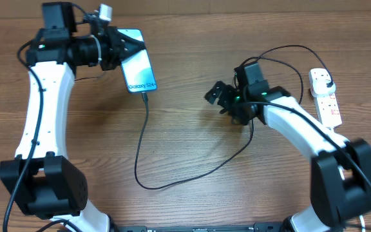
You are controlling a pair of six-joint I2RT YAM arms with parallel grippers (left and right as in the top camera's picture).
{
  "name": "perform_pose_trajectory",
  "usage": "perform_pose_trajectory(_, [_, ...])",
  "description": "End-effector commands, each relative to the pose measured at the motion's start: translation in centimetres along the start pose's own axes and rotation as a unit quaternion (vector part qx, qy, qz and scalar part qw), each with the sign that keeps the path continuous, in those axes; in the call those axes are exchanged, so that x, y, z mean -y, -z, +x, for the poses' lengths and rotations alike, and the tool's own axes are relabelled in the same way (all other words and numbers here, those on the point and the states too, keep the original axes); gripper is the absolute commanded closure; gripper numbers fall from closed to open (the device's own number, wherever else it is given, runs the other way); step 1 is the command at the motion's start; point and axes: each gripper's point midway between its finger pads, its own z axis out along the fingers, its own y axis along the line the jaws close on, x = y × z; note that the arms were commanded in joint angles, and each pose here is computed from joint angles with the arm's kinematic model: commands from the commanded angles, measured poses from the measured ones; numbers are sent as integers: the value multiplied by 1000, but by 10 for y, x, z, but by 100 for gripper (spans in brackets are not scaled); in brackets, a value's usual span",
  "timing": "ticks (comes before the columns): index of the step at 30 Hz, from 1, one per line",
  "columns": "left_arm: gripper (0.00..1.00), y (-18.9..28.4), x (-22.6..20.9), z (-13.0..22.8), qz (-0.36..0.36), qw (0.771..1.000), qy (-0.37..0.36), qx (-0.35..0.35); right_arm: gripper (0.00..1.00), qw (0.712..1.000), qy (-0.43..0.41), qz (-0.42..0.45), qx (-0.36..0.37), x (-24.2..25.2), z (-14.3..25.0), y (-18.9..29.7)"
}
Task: Plug charger to phone and switch on socket
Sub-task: 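Lower the phone with the left gripper toward the table, then lay the phone flat on the table and open the left gripper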
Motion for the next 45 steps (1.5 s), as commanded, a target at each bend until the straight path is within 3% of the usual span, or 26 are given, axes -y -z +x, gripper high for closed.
perform_pose_trajectory(1, [96, -27, -15, 7, -31, 999, -26, -23, 0, 994, 45, 8, 104, -13, -37, 56])
perform_pose_trajectory(9, [96, -116, -54, 54, -53, 990, 4, -128, 0, 985, 39, 76, 148, 12, -40, 90])
perform_pose_trajectory(18, [96, -163, -114, 87, -100, 976, 60, -186, 0, 985, 37, 88, 144, 18, -37, 90])
perform_pose_trajectory(33, [96, -175, -147, 95, -209, 963, 20, -170, 0, 985, 35, 88, 144, 18, -37, 89])
perform_pose_trajectory(45, [96, -184, -156, 75, -254, 961, 14, -110, 0, 985, 34, 91, 140, 20, -35, 89])
